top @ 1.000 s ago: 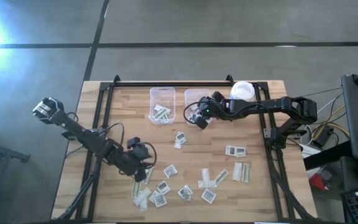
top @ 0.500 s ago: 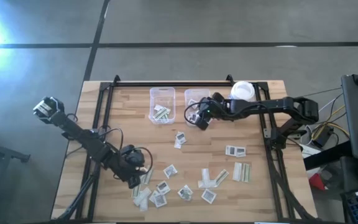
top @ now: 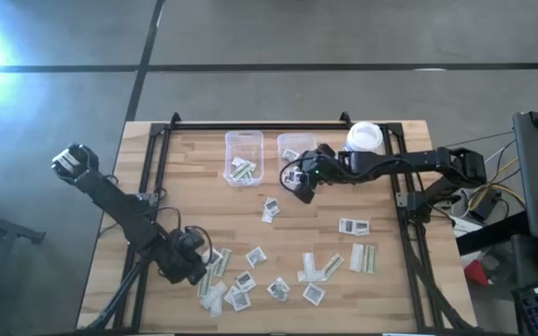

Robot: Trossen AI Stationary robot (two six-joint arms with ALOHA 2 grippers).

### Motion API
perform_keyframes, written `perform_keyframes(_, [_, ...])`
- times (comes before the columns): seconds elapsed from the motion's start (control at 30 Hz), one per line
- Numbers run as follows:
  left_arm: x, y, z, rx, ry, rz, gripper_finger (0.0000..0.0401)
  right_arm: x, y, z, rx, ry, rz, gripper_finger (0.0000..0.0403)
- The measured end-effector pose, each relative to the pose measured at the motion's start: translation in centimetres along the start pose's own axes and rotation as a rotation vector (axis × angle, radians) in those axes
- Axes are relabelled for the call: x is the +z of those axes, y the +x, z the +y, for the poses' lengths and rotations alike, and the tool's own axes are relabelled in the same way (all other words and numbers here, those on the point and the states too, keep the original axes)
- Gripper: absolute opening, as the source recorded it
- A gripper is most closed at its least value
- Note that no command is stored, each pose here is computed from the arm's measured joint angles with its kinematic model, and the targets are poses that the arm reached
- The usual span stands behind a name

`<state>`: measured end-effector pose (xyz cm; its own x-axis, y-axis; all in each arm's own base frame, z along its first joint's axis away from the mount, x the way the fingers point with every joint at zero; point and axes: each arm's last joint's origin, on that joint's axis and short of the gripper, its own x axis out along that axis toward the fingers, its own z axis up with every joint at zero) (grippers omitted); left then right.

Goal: Pick & Place First Aid Supplies
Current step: Put the green bandage pack into the left transparent bin

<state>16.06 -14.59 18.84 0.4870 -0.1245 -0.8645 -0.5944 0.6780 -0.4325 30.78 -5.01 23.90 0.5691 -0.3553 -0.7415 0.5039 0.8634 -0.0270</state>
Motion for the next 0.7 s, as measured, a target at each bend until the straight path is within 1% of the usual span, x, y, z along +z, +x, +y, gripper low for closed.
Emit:
perform_keyframes(0.13, [-0.2, 0.4, 0.4, -0.001, -0.069, 0.001, 0.0151, 0.1, -0.6, 0.8, 0.022, -0.019, -0.01, 0.0097])
perform_keyframes(0.27, [-0.4, 1.0, 0.6, -0.011, -0.084, 0.0, 0.0151, -0.2, -0.8, 1.5, 0.037, -0.039, -0.006, 0.0091])
perform_keyframes(0.33, [-0.5, 1.3, 0.5, -0.014, -0.058, 0.0, 0.015, -0.3, -0.9, 1.8, 0.044, -0.048, -0.004, 0.0089])
perform_keyframes(0.47, [-0.9, 1.9, -0.2, -0.057, 0.029, 0.0, 0.0145, -0.5, -1.1, 2.2, 0.053, -0.059, -0.003, 0.0083])
perform_keyframes(0.53, [-1.1, 2.2, -0.4, -0.068, 0.046, 0.003, 0.0142, -0.5, -1.1, 2.3, 0.055, -0.061, -0.003, 0.008])
perform_keyframes(0.7, [-1.7, 2.8, -0.7, -0.048, 0.071, 0.032, 0.0133, -0.5, -1.1, 2.4, 0.057, -0.06, -0.003, 0.0075])
